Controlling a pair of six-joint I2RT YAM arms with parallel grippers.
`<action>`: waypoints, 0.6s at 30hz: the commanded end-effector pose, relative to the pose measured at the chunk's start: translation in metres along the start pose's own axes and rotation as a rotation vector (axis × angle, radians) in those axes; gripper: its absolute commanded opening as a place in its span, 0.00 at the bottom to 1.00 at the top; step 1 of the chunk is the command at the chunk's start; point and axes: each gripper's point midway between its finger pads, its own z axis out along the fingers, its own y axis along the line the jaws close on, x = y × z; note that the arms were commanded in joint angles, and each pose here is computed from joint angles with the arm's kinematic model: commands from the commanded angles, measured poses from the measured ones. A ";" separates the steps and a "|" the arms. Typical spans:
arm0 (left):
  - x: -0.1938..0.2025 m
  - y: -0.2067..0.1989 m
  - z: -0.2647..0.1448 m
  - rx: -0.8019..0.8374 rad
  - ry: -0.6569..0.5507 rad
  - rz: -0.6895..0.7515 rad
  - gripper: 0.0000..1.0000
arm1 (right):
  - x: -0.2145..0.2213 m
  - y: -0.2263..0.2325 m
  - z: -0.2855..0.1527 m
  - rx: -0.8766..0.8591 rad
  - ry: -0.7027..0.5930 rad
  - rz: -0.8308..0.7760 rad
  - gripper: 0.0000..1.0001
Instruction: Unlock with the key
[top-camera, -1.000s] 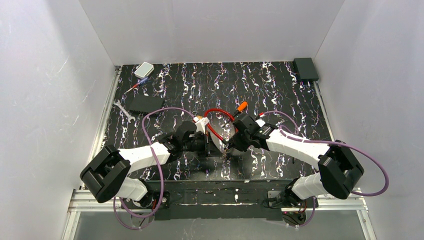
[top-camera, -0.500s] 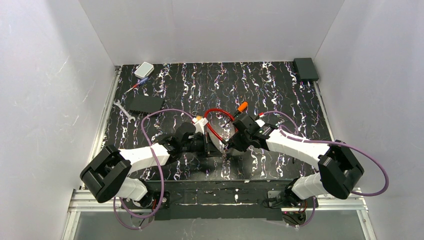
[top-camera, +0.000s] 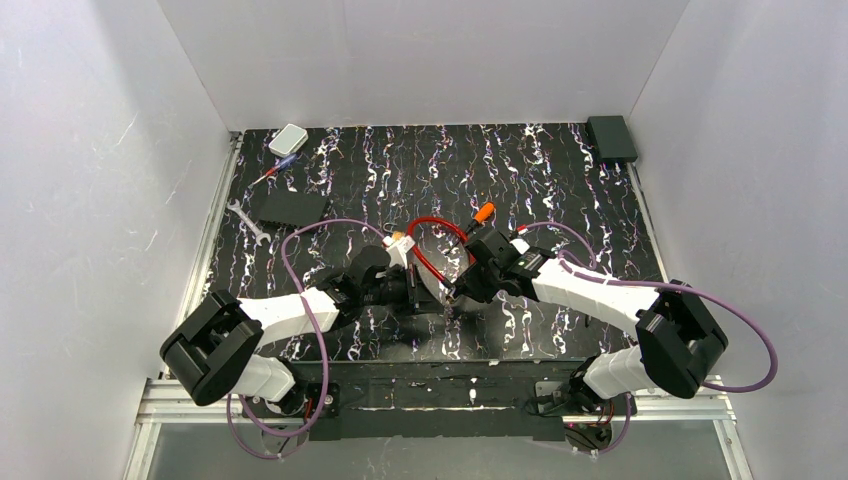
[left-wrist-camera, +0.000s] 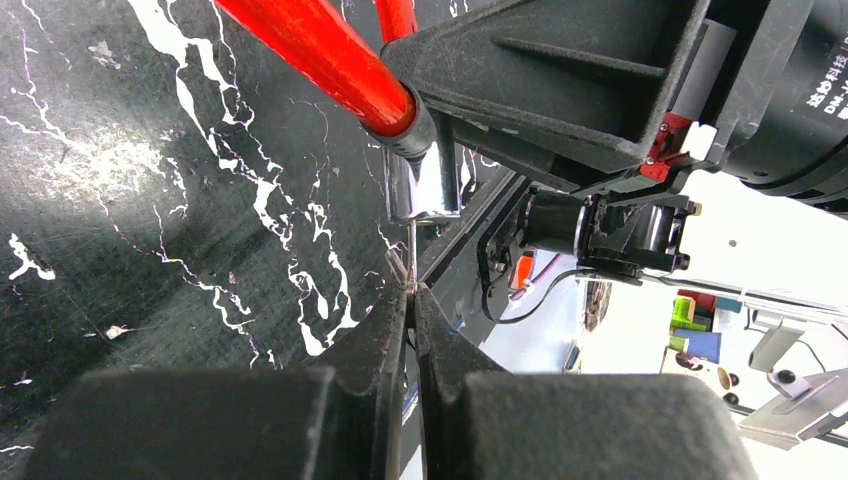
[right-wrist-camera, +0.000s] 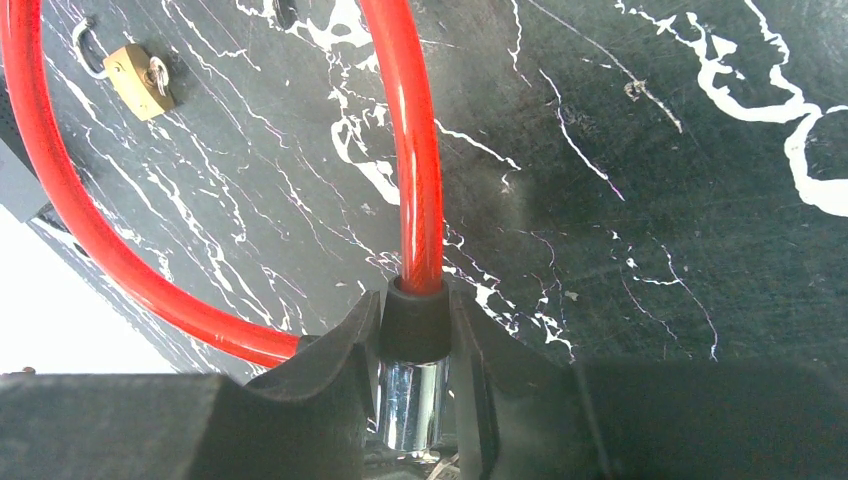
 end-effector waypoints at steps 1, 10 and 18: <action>-0.002 0.002 0.002 -0.005 -0.014 0.009 0.00 | 0.001 0.015 -0.002 -0.058 0.011 0.020 0.01; -0.005 -0.001 0.005 -0.001 -0.015 0.009 0.00 | 0.003 0.012 -0.001 -0.069 0.017 0.004 0.01; -0.009 0.001 0.009 -0.015 -0.020 -0.015 0.00 | 0.005 0.012 -0.001 -0.086 0.029 -0.018 0.01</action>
